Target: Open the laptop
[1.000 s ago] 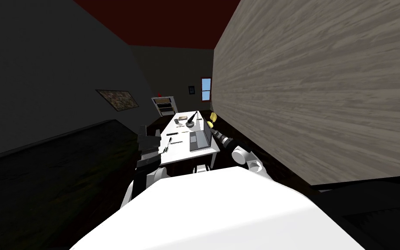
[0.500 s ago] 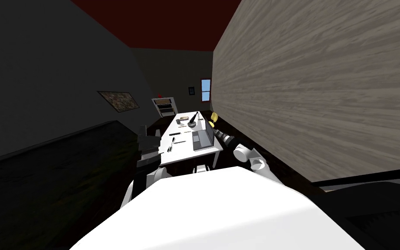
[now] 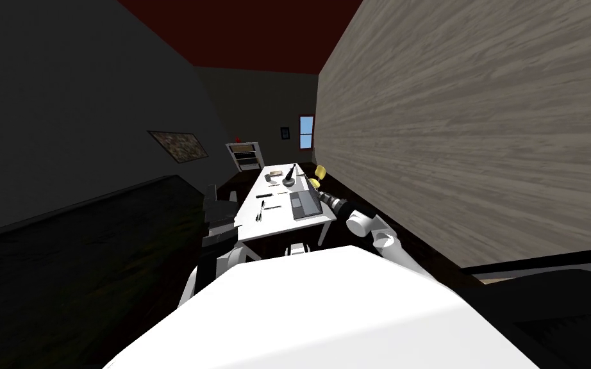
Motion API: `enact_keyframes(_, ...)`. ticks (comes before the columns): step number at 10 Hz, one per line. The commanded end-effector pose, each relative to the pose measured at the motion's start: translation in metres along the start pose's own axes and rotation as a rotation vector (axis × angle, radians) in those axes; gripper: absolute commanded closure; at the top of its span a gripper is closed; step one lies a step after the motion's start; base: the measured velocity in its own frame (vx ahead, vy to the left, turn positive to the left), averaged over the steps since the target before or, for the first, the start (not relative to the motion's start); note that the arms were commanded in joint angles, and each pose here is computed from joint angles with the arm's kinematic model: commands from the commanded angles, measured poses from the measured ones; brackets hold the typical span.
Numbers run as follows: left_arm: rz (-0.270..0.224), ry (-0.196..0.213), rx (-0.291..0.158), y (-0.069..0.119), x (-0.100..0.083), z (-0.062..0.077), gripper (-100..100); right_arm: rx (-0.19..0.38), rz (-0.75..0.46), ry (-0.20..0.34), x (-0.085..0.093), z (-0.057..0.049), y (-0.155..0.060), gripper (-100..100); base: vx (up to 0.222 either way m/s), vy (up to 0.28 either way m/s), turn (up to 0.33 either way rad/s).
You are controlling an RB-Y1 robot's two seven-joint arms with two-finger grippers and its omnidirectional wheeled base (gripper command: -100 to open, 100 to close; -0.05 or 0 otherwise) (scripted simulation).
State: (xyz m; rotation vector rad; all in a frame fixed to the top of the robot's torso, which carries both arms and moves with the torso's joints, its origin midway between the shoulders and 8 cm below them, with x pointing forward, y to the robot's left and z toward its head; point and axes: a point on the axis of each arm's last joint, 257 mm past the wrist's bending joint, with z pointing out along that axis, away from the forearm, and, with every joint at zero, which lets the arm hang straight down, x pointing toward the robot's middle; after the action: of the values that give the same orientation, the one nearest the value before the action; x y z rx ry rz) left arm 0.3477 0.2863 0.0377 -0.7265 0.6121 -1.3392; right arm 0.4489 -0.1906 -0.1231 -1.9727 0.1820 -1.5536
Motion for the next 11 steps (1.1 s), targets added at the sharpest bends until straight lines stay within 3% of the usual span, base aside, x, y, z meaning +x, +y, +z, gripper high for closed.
enact_keyframes(1, 0.000, 0.000, 0.000, 0.000, 0.000, 0.000, 0, -0.033, -0.082, -0.014, -0.003, 0.004, 0.015, 100, -0.033, 0.102, 0.052)
enact_keyframes(9, 0.000, 0.000, 0.000, 0.000, 0.000, 0.000, 0, -0.161, -0.411, -0.086, -0.010, 0.016, 0.079, 100, -0.045, 0.128, 0.037)
enact_keyframes(10, 0.000, 0.000, 0.000, 0.000, 0.000, 0.000, 0, -0.150, -0.383, -0.078, -0.010, 0.014, 0.074, 100, -0.017, 0.051, 0.002)
enact_keyframes(11, 0.000, 0.000, 0.000, 0.000, 0.000, 0.000, 0, -0.170, -0.422, -0.102, -0.015, 0.007, 0.100, 100, -0.101, 0.039, 0.324)
